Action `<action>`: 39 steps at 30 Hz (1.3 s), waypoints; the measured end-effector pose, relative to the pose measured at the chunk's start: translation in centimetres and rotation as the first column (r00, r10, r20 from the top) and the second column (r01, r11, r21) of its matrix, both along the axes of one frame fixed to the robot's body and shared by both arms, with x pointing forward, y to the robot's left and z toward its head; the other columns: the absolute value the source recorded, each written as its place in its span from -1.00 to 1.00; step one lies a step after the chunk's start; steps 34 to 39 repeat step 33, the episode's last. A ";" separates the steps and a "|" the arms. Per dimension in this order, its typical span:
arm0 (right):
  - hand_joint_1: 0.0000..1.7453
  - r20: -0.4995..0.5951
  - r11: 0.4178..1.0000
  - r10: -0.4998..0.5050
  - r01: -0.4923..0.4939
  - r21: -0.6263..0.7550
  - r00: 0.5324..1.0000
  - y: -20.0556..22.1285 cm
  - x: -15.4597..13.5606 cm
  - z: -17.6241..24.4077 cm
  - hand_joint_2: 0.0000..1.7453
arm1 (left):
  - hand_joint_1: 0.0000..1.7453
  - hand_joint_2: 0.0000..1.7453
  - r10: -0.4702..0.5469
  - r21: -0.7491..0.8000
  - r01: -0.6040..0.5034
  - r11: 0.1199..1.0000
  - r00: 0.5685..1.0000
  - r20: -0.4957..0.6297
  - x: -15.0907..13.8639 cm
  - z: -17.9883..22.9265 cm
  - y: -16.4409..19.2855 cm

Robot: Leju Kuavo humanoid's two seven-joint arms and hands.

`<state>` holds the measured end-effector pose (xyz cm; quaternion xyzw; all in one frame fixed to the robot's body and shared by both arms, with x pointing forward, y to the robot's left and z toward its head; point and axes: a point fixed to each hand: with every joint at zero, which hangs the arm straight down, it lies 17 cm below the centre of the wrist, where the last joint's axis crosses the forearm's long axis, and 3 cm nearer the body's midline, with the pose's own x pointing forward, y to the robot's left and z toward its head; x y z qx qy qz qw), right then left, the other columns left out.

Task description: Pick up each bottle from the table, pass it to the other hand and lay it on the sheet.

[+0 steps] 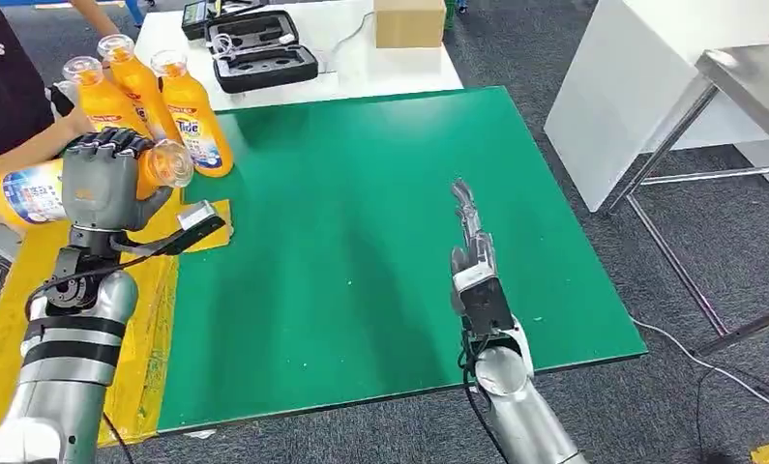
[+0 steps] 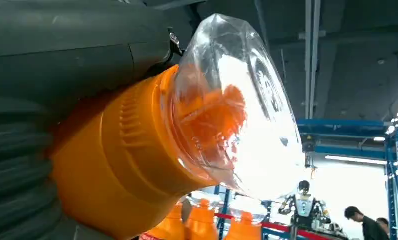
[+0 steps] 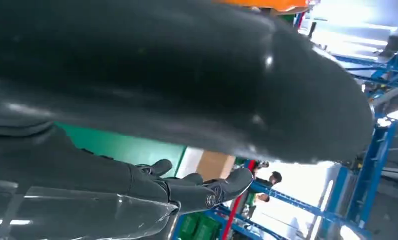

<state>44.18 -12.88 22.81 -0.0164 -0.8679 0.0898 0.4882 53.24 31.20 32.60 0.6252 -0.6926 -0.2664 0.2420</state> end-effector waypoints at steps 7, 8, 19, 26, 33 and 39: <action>-1.00 -0.042 0.993 0.054 -0.049 0.109 0.998 -2.2 -1.3 0.6 1.00 | 1.00 1.00 0.151 0.137 -0.127 0.982 0.972 -0.180 3.5 -5.2 3.0; -1.00 -0.044 0.991 0.058 -0.052 0.123 0.997 -2.6 -1.5 0.8 1.00 | 1.00 1.00 0.164 0.166 -0.126 0.978 0.957 -0.240 4.3 -6.7 3.2; -1.00 -0.002 0.984 0.007 -0.007 0.177 1.000 -7.6 -3.1 4.6 1.00 | 1.00 1.00 0.274 0.250 -0.142 0.958 0.712 -0.646 6.0 -19.3 6.9; -1.00 -0.002 0.987 -0.001 0.001 0.161 1.000 -7.7 -3.1 4.7 1.00 | 1.00 1.00 0.269 0.237 -0.142 0.961 0.675 -0.687 5.5 -21.3 7.0; -1.00 0.020 0.995 -0.074 0.072 0.072 0.997 -8.1 -3.0 4.6 1.00 | -1.00 1.00 0.251 0.186 -0.168 0.968 0.638 -0.728 3.9 -24.9 6.7; -1.00 0.020 0.995 -0.074 0.072 0.072 0.997 -8.1 -3.0 4.6 1.00 | -1.00 1.00 0.251 0.186 -0.168 0.968 0.638 -0.728 3.9 -24.9 6.7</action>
